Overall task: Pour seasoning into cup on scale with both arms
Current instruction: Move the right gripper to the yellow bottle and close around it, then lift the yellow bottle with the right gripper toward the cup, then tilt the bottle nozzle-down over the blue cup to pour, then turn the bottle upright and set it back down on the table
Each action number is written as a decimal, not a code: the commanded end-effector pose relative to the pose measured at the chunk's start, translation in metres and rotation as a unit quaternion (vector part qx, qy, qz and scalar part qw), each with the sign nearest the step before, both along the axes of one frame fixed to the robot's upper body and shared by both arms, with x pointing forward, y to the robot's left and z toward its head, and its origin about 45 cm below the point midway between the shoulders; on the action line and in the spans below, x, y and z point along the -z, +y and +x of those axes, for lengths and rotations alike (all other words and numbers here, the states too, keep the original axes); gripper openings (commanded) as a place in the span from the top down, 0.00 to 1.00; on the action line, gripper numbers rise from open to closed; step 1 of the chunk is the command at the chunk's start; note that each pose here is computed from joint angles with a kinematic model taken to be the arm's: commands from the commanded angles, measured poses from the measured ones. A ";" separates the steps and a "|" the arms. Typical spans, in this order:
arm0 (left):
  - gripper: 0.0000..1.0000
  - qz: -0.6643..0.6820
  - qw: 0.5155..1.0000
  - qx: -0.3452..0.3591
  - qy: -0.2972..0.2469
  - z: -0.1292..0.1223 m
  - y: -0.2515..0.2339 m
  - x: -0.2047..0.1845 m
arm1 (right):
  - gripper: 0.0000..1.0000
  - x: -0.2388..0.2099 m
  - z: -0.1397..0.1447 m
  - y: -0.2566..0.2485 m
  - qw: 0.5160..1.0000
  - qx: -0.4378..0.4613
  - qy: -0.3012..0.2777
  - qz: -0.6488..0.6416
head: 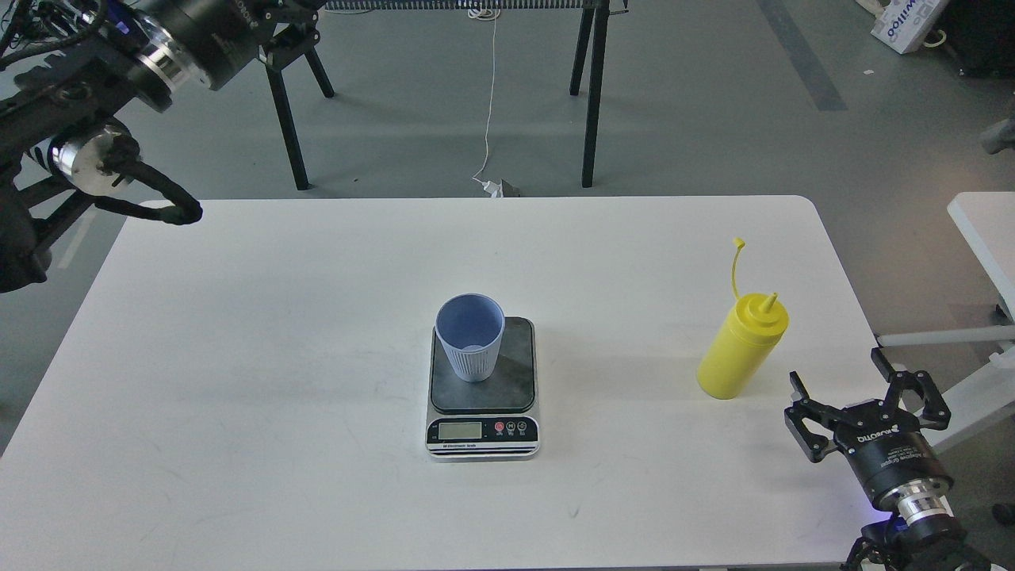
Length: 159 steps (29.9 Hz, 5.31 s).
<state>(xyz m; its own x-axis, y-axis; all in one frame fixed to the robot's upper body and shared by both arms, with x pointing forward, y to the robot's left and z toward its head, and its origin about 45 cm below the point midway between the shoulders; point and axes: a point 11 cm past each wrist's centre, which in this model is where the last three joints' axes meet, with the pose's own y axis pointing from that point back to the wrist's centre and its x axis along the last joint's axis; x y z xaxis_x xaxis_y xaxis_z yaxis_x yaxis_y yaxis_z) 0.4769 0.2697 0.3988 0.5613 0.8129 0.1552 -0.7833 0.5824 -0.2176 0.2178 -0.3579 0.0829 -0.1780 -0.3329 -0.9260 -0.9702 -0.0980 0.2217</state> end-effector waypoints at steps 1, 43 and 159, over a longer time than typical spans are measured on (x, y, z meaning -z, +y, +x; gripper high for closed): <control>0.01 0.000 1.000 0.000 0.000 0.000 0.000 0.000 | 0.00 0.003 0.006 0.019 1.000 -0.014 -0.003 0.016; 0.01 0.015 0.999 -0.032 -0.006 -0.005 0.035 -0.007 | 0.22 0.031 0.068 0.072 0.999 -0.004 -0.009 0.038; 0.01 0.000 0.996 -0.084 -0.012 -0.018 0.092 -0.009 | 0.71 -0.114 0.134 0.060 0.951 -0.228 -0.127 -0.168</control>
